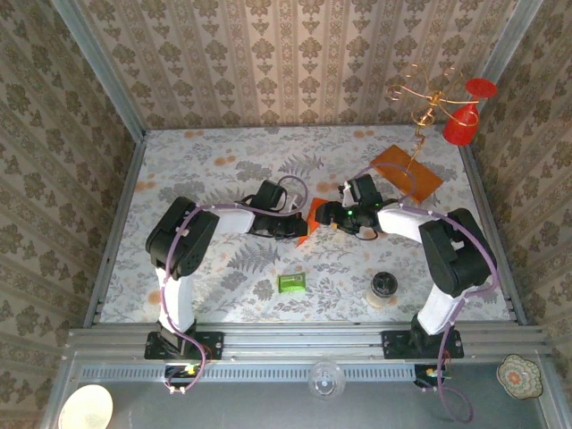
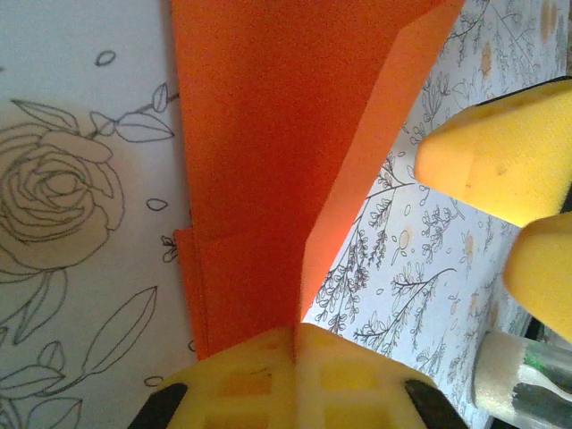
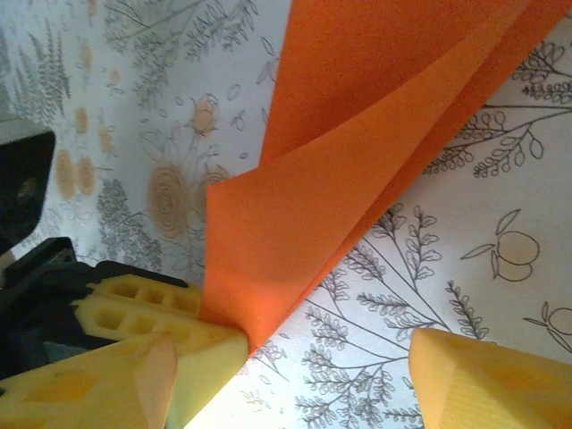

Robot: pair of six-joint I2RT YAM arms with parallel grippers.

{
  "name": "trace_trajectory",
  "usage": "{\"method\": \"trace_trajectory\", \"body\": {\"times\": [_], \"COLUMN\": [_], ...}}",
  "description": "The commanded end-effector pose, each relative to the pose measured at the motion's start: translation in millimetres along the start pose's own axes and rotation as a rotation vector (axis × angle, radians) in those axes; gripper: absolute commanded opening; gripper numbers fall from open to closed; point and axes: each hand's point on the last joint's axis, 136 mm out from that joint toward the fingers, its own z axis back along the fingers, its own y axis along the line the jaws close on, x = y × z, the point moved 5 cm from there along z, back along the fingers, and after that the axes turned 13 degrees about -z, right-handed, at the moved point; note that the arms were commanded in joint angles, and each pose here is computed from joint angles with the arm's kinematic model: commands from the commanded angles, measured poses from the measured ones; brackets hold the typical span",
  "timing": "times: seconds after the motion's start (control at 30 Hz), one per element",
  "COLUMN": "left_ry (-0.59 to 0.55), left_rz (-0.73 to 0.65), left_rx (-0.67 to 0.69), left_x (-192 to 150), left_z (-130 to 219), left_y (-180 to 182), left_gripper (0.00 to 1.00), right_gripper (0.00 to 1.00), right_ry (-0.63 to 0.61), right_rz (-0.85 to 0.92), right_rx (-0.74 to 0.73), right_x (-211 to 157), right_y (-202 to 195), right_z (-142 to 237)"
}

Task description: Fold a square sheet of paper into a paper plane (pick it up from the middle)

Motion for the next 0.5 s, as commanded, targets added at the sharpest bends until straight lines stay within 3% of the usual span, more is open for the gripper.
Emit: {"method": "trace_trajectory", "body": {"times": [0.0,0.47], "left_ry": [0.023,-0.018], "left_rz": [0.047,0.155], "left_rx": [-0.03,-0.084], "left_x": [1.3,0.1], "left_z": [-3.3,-5.8], "left_y": [-0.7,7.5], "left_gripper": [0.0,0.0], "right_gripper": [0.7,0.67], "right_ry": [0.014,0.022], "right_rz": [0.018,0.021], "right_rx": [-0.043,-0.111], "right_x": [0.0,8.4], "right_y": [-3.5,-11.4], "right_z": [-5.5,-20.1]}}
